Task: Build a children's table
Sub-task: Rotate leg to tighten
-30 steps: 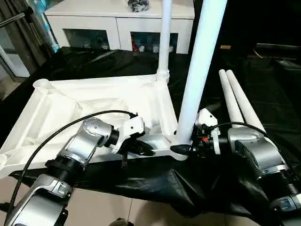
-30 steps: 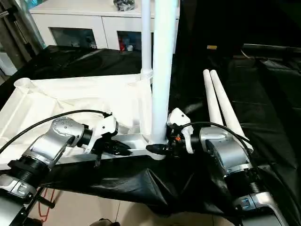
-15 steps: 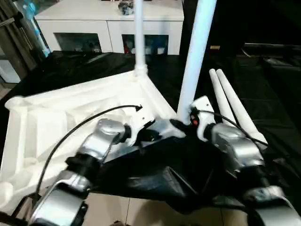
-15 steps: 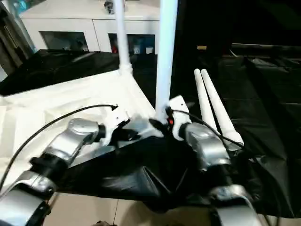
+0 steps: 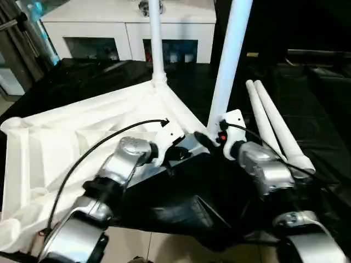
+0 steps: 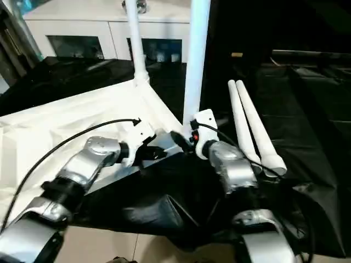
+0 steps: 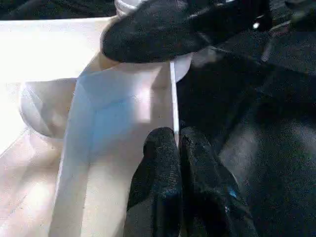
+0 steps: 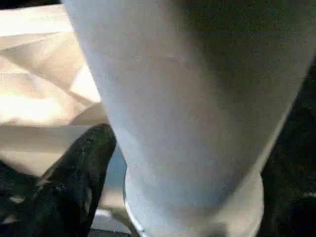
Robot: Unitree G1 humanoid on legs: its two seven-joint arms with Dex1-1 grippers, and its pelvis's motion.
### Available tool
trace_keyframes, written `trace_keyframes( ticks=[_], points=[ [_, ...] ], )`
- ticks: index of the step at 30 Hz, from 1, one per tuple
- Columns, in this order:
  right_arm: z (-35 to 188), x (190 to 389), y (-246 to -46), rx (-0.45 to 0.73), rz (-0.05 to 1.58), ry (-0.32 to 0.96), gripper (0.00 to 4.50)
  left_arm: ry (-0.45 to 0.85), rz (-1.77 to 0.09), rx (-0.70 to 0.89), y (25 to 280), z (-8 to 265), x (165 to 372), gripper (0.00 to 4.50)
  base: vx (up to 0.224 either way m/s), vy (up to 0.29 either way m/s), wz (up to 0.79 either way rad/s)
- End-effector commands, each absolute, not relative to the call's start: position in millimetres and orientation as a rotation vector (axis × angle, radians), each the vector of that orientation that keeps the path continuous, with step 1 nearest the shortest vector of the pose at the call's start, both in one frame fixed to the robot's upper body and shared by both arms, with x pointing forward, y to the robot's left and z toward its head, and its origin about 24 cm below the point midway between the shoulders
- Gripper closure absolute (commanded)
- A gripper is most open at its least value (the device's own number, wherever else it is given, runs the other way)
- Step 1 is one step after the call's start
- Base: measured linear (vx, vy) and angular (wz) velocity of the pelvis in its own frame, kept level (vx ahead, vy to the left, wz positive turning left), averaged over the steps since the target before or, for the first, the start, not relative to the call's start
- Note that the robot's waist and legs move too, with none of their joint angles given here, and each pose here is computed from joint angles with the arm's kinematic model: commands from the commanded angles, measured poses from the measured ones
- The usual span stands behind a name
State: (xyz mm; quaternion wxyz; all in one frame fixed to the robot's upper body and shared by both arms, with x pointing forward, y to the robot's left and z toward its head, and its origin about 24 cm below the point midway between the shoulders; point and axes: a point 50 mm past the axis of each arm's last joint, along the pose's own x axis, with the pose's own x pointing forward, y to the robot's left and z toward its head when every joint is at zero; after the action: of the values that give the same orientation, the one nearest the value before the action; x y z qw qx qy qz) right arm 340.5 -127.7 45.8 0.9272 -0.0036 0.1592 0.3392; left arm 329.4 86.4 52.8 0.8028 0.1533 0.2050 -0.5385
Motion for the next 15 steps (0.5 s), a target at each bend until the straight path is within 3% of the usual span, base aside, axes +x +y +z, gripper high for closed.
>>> trace_keyframes(
  ticks=[1, 7, 11, 15],
  points=[
    [45, 326.4, -111.9, -0.018, 0.922, 0.337, 0.51, 0.332, -1.343, 0.332, 66, 68, 319, 4.5, 0.0, 0.0, 0.0],
    [54, 305.3, -137.0, -0.095, 1.195, 0.367, 0.51, 0.345, -1.488, 0.359, 78, 66, 307, 4.5, 0.0, 0.0, 0.0],
    [56, 301.0, -142.6, -0.102, 1.244, 0.39, 0.51, 0.355, -1.51, 0.358, 82, 66, 305, 4.5, 0.0, 0.0, 0.0],
    [57, 296.9, -146.1, -0.117, 1.29, 0.411, 0.79, 0.367, -1.535, 0.362, 88, 66, 303, 4.5, 0.0, 0.0, 0.0]
  ],
)
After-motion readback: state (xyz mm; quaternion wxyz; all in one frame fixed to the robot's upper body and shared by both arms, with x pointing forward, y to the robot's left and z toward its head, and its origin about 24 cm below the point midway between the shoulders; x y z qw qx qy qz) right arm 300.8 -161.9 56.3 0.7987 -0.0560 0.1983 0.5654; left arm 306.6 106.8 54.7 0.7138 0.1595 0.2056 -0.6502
